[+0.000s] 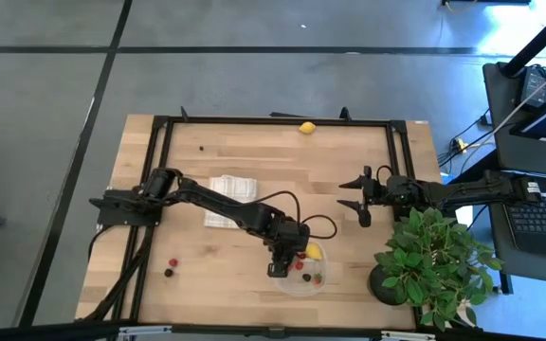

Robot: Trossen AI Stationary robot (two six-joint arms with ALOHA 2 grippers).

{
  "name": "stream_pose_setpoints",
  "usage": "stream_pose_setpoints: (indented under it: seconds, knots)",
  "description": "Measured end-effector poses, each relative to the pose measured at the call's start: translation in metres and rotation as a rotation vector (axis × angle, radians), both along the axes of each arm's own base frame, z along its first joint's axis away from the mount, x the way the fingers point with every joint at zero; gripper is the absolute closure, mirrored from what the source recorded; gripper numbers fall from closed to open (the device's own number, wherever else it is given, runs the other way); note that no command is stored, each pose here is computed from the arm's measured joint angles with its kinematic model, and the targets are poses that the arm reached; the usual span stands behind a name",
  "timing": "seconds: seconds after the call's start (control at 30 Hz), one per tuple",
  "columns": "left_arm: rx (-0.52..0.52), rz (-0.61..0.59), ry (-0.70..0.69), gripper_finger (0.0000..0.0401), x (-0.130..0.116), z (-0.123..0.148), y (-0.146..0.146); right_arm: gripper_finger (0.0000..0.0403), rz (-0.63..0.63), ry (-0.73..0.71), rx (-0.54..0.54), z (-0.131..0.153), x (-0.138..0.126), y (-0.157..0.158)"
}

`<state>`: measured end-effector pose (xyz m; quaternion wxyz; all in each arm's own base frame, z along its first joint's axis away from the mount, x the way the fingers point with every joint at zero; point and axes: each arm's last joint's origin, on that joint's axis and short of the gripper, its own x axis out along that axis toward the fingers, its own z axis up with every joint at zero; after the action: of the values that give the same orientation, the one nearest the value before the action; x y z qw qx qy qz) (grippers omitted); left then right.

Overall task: Pick and placing Produce into tupperware
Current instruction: Put the raspberry into the transparent container

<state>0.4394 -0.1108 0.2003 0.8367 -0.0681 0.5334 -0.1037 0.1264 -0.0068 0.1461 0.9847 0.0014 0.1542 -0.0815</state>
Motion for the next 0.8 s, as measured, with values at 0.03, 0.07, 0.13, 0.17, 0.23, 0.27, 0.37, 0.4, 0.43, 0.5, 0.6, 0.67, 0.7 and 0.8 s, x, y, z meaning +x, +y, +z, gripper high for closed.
stream_pose_setpoints:
  seconds: [0.03, 0.07, 0.13, 0.17, 0.23, 0.27, 0.37, 0.4, 0.43, 0.5, 0.6, 0.67, 0.7, 0.8]
  knots:
    - [0.002, 0.002, 0.004, 0.0373, -0.001, 0.002, 0.0, 0.0162, 0.001, 0.0, -0.001, 0.0, 0.0, 0.0]
    - [0.004, 0.01, 0.026, 0.0373, -0.004, 0.003, 0.001, 0.0162, 0.001, -0.001, -0.001, 0.0, 0.0, 0.0]
    - [0.002, 0.029, 0.054, 0.0364, -0.007, 0.004, 0.002, 0.0162, 0.0, -0.002, 0.0, 0.0, 0.0, 0.0]
    - [0.005, 0.038, 0.073, 0.0356, -0.008, 0.003, 0.002, 0.0162, 0.0, -0.002, 0.0, 0.0, 0.0, 0.0]
    - [0.013, 0.058, 0.136, 0.0333, -0.014, 0.001, 0.003, 0.0162, 0.001, -0.004, -0.002, 0.0, 0.0, 0.0]
    - [0.017, 0.065, 0.163, 0.032, -0.016, 0.0, 0.004, 0.0162, 0.001, -0.003, -0.001, 0.0, 0.0, 0.0]
    - [0.08, 0.142, 0.239, 0.0274, -0.024, -0.001, 0.007, 0.0162, 0.001, -0.004, -0.001, 0.0, 0.0, 0.0]
    - [0.125, 0.175, 0.253, 0.026, -0.026, -0.002, 0.009, 0.0162, 0.001, -0.004, -0.002, 0.0, 0.0, 0.0]
    - [0.178, 0.211, 0.27, 0.0247, -0.028, -0.003, 0.012, 0.0162, 0.001, -0.004, -0.001, 0.0, 0.0, 0.0]
    - [0.275, 0.261, 0.307, 0.0227, -0.038, 0.004, 0.017, 0.0162, 0.0, -0.004, 0.0, 0.0, 0.0, 0.0]
    - [0.339, 0.319, 0.279, 0.0211, -0.049, 0.025, 0.021, 0.0162, 0.001, -0.006, -0.001, 0.001, 0.0, 0.0]
    - [0.332, 0.334, 0.241, 0.0208, -0.054, 0.04, 0.021, 0.0162, 0.001, -0.004, 0.0, 0.0, 0.0, 0.0]
    - [0.323, 0.336, 0.218, 0.0207, -0.057, 0.048, 0.02, 0.0162, 0.001, -0.003, -0.001, 0.0, 0.0, 0.0]
    - [0.299, 0.34, 0.156, 0.0207, -0.066, 0.07, 0.019, 0.0162, 0.001, -0.005, 0.0, 0.0, 0.0, 0.0]
